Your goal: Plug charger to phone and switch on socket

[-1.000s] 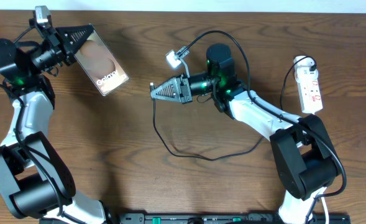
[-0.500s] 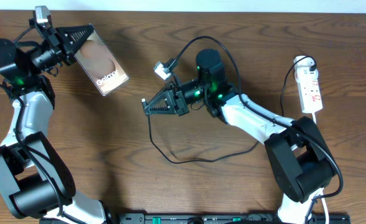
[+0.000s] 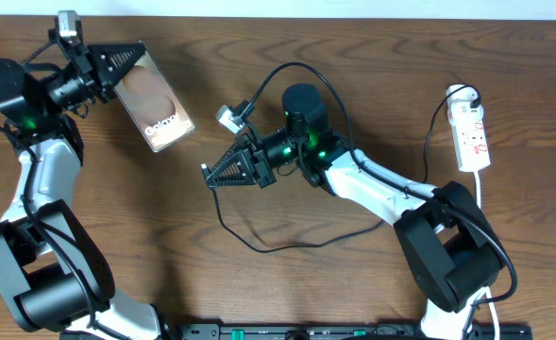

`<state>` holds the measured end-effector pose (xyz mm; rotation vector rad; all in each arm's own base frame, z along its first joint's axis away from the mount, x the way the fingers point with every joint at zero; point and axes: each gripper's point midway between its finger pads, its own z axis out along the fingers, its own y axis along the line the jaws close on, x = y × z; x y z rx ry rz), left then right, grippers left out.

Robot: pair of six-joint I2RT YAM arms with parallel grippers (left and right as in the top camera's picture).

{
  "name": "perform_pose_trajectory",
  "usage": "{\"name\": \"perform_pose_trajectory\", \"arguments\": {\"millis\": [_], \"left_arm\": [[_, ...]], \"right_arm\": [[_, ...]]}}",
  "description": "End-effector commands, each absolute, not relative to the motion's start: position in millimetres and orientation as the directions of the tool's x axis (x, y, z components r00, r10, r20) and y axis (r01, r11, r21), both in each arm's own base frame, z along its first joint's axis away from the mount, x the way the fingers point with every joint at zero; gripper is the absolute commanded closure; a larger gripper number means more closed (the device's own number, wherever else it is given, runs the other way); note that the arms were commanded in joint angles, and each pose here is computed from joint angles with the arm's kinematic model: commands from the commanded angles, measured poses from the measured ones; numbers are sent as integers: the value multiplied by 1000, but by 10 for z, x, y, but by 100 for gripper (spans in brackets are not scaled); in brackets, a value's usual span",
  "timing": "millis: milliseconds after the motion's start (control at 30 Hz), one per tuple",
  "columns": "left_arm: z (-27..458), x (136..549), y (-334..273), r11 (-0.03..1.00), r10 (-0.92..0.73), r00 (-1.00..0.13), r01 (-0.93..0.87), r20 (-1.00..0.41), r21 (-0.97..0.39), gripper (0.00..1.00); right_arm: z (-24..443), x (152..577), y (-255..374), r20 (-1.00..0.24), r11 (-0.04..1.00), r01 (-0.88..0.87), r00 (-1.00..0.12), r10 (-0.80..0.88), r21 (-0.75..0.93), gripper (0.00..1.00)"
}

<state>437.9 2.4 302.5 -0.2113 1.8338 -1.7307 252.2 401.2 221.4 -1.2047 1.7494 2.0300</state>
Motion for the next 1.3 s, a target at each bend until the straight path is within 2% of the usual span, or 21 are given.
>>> {"name": "perform_pose_trajectory", "arguments": {"millis": [0,200,300,433,600,933,1267], "left_arm": [[3186,4291,-2,164,-463,-800,346,-382,-924,93],[3184,4291,-2,174,-459,-792,365,-403,-915,93],[3184,4291,-2,175,-458,-791,367,-406,-914,93],[3186,4291,-1,179,-457,-788,373,-413,-910,92],[3184,4291,-2,184,-455,-784,382,-423,-906,93],[3184,4291,-2,191,-452,-778,394,-437,-899,93],[3185,4290,-3,191,-452,-778,394,-436,-899,93]], "right_arm": [[2111,2706,4099,-632,-156,-617,-715,-300,772,99],[1762,3064,4130,-406,146,-433,-895,-184,889,99],[1723,3141,4129,-364,191,-387,-920,-142,902,99],[1735,3161,4133,-360,193,-379,-924,-130,905,99],[1771,3101,4137,-376,160,-400,-913,-160,903,99],[2171,2780,4163,-528,-95,-523,-805,-269,847,99],[2221,2552,4278,-586,-165,-565,-750,-305,809,99]]}}
